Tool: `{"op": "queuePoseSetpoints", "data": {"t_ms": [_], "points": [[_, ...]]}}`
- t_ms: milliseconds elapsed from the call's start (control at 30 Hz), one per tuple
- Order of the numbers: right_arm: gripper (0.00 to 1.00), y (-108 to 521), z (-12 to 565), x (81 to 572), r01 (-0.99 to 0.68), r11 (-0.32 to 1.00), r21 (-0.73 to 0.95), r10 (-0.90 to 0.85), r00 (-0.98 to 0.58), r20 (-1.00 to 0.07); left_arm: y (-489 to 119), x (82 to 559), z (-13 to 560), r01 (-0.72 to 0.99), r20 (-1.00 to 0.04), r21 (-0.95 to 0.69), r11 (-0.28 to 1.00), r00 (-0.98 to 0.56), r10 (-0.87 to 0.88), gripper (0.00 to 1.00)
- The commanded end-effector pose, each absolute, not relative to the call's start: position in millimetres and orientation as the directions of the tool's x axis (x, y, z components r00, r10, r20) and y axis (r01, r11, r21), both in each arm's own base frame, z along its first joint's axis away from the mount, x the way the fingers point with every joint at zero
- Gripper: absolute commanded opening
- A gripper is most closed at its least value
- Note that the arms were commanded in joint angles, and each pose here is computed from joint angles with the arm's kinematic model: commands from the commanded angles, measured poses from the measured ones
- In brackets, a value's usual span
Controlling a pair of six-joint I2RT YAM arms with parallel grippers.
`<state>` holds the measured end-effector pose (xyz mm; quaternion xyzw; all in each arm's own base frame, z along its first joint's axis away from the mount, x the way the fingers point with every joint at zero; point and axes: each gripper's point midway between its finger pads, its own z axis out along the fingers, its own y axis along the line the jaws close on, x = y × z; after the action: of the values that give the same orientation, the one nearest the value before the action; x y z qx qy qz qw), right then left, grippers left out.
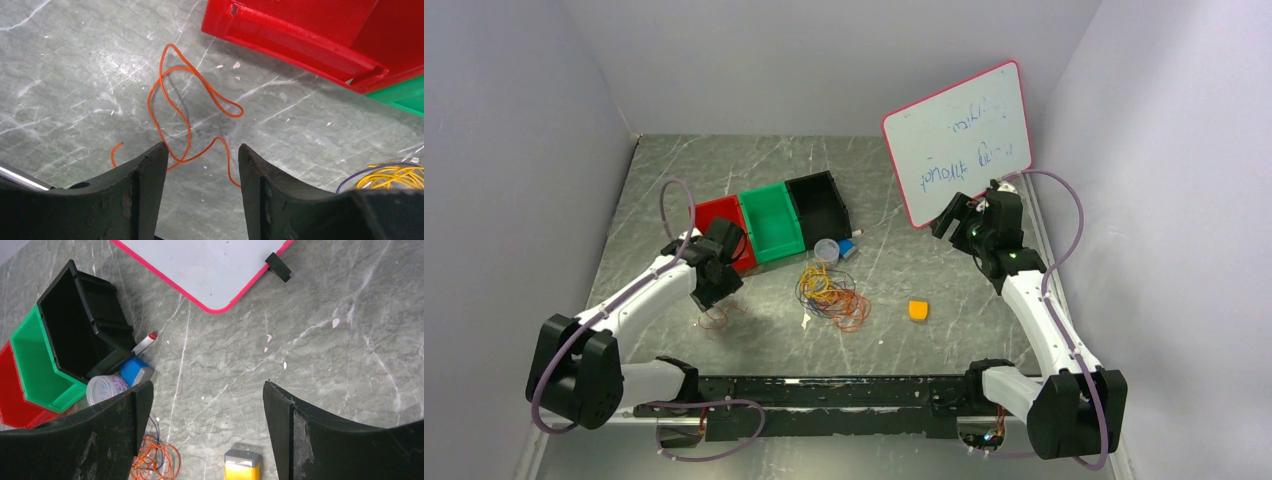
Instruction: Untangle the cables
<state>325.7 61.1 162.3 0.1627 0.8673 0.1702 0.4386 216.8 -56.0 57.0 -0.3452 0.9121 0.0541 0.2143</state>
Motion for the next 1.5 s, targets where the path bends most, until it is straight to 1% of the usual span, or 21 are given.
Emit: {"op": "queuePoseSetpoints", "data": {"t_ms": [0, 267, 367, 600, 867, 1200, 1333, 1467], "points": [[0.84, 64, 166, 327, 0.114, 0.892, 0.438, 0.422, -0.558, -0.714, -61, 225, 52, -0.615, -0.433, -0.072, 0.785, -0.69, -0.58, 0.58], [0.84, 66, 163, 328, 0.111, 0.887, 0.449, 0.428, -0.564, -0.707, -55, 210, 36, -0.618, -0.395, -0.004, 0.787, -0.722, -0.569, 0.57], [0.84, 66, 161, 328, 0.111, 0.887, 0.449, 0.428, -0.566, -0.705, -58, 209, 32, -0.608, -0.383, -0.009, 0.794, -0.731, -0.565, 0.57], [0.84, 67, 159, 329, 0.112, 0.886, 0.45, 0.428, -0.57, -0.701, -63, 207, 20, -0.577, -0.354, -0.016, 0.817, -0.761, -0.544, 0.51], [0.84, 67, 158, 329, 0.116, 0.885, 0.451, 0.431, -0.572, -0.698, -64, 209, 16, -0.561, -0.357, -0.015, 0.827, -0.77, -0.529, 0.38], [0.84, 68, 160, 330, 0.117, 0.882, 0.457, 0.437, -0.567, -0.698, -59, 217, 30, -0.55, -0.405, -0.015, 0.835, -0.76, -0.508, 0.08], [0.83, 68, 162, 329, 0.116, 0.88, 0.461, 0.441, -0.561, -0.701, -59, 227, 50, -0.536, -0.443, -0.033, 0.844, -0.749, -0.493, 0.07], [0.83, 65, 178, 329, 0.105, 0.875, 0.473, 0.455, -0.51, -0.73, -63, 244, 96, -0.483, -0.525, -0.076, 0.872, -0.724, -0.447, 0.07]]}}
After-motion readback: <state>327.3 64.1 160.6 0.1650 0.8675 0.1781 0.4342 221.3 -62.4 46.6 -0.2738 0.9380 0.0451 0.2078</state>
